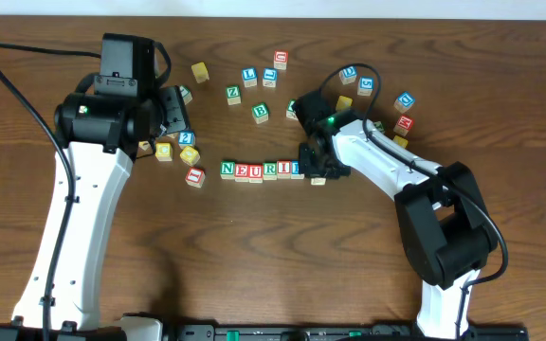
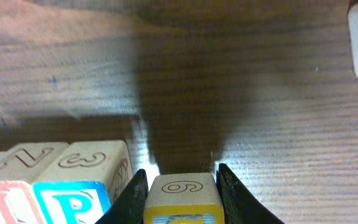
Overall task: Spell out NEURIPS
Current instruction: 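Lower the S block right of the P block and open the right gripper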
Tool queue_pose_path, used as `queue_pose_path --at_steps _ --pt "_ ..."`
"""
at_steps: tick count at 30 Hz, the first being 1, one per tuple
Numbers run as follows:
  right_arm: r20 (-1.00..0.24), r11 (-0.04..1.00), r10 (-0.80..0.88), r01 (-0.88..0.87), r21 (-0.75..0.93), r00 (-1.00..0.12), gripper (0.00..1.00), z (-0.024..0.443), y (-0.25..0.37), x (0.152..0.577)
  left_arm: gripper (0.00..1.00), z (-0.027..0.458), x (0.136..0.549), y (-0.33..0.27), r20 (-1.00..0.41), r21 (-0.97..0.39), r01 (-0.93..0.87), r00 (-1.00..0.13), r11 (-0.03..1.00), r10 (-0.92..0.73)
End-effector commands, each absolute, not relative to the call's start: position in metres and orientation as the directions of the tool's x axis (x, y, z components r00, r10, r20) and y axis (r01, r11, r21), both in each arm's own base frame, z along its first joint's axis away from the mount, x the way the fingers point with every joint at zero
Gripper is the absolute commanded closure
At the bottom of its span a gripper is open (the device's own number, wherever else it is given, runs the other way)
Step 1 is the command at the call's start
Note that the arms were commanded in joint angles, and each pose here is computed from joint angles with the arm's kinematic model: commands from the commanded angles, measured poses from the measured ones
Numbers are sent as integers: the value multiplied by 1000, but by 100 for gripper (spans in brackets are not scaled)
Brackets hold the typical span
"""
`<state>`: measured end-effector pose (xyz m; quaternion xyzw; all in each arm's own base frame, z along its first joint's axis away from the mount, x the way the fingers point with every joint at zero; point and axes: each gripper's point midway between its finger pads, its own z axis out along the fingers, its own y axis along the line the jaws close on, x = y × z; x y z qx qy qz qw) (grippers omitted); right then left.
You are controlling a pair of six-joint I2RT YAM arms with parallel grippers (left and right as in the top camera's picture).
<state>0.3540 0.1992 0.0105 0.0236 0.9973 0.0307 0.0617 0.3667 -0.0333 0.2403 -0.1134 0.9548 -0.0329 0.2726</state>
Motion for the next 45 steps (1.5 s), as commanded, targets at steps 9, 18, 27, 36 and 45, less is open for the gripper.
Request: queue_pose_path --at_steps 9,18,27,36,45 --pt "-157 998 62 56 38 -986 82 6 197 360 40 239 369 -29 -514 -105 -203 -827 973 -228" --pt "-160 998 62 57 32 -985 81 6 196 361 39 239 369 -29 -514 -105 -203 -827 973 -228" --pt "-160 998 62 57 32 -985 81 6 196 361 40 239 369 -29 -514 -105 -203 -827 973 -228" --pt "-178 998 64 60 30 -982 81 6 196 365 39 239 369 -29 -514 -105 -203 -827 973 -228" --pt "-186 997 68 64 32 -980 76 7 196 367 39 239 369 -29 -514 -105 -203 -827 973 -228"
